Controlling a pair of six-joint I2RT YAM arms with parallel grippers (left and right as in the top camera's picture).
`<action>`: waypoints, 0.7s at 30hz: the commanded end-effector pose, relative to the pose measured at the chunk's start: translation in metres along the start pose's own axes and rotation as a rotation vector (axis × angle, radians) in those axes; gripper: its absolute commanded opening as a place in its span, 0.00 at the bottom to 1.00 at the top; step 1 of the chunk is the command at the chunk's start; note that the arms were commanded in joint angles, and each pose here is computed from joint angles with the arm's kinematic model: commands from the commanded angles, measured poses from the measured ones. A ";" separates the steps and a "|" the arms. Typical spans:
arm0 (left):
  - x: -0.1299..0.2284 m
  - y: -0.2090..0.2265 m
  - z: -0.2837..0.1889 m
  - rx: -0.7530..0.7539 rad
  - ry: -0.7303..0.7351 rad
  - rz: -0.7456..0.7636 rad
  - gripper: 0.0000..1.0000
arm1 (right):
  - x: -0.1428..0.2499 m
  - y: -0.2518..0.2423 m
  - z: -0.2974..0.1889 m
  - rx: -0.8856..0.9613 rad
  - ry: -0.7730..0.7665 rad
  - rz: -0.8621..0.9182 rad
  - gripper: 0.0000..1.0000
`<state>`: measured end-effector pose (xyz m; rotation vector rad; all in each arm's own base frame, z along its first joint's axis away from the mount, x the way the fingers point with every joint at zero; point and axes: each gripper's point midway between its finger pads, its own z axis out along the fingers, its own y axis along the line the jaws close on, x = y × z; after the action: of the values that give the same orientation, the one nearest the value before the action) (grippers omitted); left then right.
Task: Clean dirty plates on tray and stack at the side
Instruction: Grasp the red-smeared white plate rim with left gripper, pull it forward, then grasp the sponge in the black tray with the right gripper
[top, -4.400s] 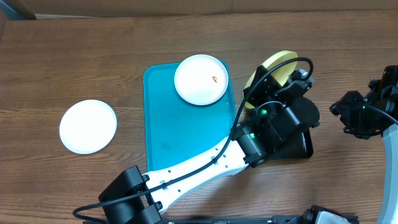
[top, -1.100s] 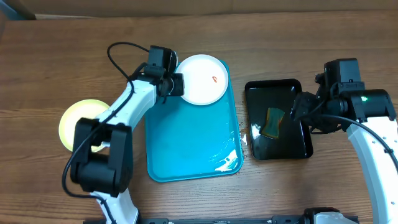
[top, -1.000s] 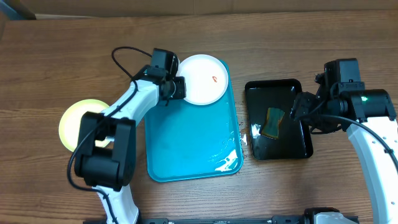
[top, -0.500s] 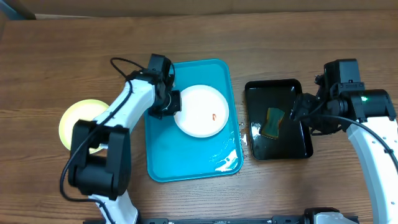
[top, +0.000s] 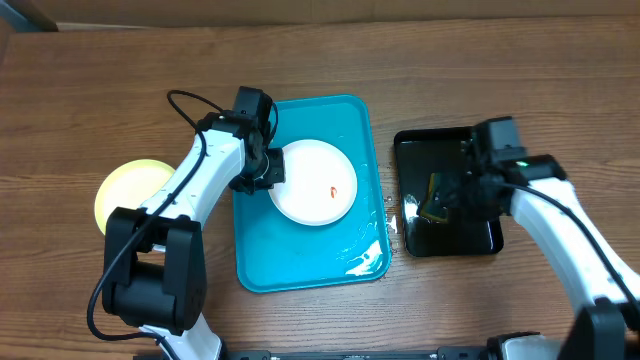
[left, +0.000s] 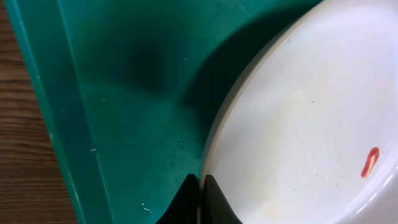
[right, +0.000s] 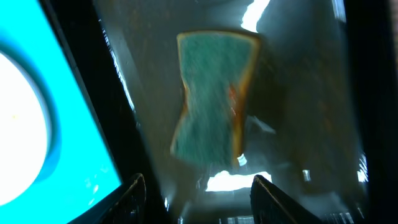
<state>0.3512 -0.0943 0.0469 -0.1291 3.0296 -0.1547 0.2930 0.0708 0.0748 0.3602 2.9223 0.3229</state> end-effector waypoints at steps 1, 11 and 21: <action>0.009 -0.006 0.003 -0.012 0.008 0.064 0.04 | -0.003 -0.009 0.028 0.102 0.013 -0.030 0.56; 0.031 0.000 0.019 -0.067 0.059 0.091 0.04 | 0.003 -0.029 0.081 0.207 0.107 0.002 0.04; 0.029 -0.001 0.021 -0.061 0.048 0.091 0.04 | -0.012 -0.009 0.020 0.186 0.089 -0.003 0.04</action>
<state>0.3255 -0.1031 0.0253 -0.0256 3.0861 -0.0898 0.2837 0.0597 0.0180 0.3912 3.1597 0.0254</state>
